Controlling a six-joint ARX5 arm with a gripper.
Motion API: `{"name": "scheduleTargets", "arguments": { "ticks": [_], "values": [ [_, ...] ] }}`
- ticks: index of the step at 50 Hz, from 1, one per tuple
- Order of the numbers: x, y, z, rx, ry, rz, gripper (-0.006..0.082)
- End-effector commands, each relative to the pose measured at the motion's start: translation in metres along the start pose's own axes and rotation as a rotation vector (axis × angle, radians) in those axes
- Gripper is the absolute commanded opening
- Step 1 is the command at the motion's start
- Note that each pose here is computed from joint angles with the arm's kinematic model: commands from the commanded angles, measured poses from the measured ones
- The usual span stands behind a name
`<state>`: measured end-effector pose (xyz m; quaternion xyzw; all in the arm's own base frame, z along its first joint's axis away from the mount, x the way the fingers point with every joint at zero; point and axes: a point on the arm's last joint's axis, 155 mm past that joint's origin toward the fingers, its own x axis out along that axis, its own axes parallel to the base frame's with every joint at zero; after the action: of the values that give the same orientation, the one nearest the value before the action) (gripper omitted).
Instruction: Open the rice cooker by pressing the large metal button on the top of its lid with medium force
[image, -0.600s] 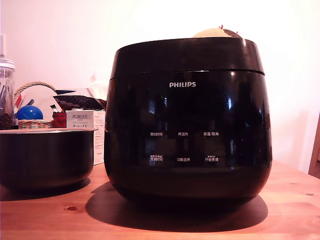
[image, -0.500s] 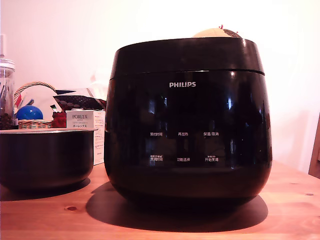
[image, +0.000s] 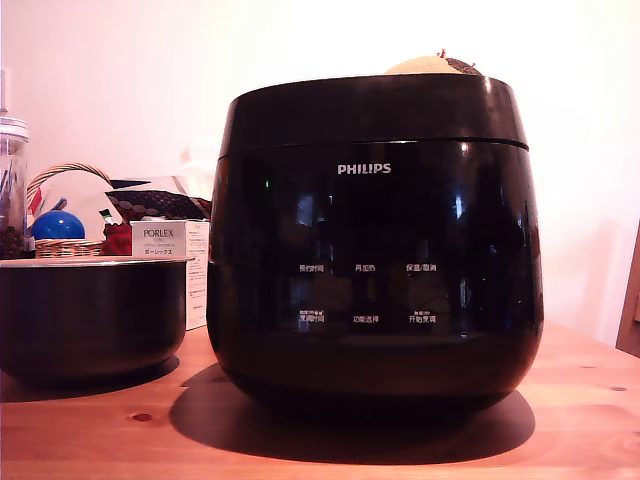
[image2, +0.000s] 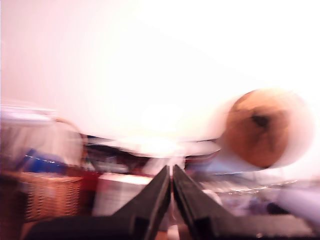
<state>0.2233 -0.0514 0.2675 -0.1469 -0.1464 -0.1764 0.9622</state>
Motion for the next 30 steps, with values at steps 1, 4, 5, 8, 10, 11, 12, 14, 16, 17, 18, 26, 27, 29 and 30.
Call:
{"name": "scheduleTargets", "arguments": {
  "ticks": [1, 4, 5, 8, 10, 11, 12, 14, 16, 17, 18, 26, 27, 29, 30],
  "values": [
    [-0.002, -0.033, 0.018, -0.074, 0.02, -0.133, -0.0024],
    [-0.004, -0.053, 0.019, -0.118, 0.09, -0.213, -0.0024],
    [-0.005, -0.058, 0.018, -0.13, 0.116, -0.236, -0.0024],
    [-0.007, -0.074, 0.019, -0.149, 0.181, -0.303, -0.0024],
    [-0.008, -0.084, 0.02, -0.162, 0.218, -0.346, -0.0024],
    [-0.008, -0.087, 0.021, -0.169, 0.236, -0.361, -0.0024],
    [-0.007, -0.089, 0.022, -0.174, 0.247, -0.369, -0.0024],
    [-0.008, -0.1, 0.022, -0.187, 0.288, -0.426, -0.0024],
    [-0.007, -0.107, 0.023, -0.2, 0.32, -0.469, -0.0024],
    [-0.006, -0.111, 0.023, -0.207, 0.335, -0.489, -0.0024],
    [-0.005, -0.114, 0.023, -0.213, 0.351, -0.508, -0.0024],
    [0.007, -0.128, 0.018, -0.262, 0.453, -0.602, -0.0024],
    [0.009, -0.13, 0.016, -0.27, 0.464, -0.609, -0.0024],
    [0.013, -0.133, 0.014, -0.232, 0.466, -0.637, -0.0024],
    [0.015, -0.135, 0.014, -0.236, 0.471, -0.646, -0.0024]
  ]
}}
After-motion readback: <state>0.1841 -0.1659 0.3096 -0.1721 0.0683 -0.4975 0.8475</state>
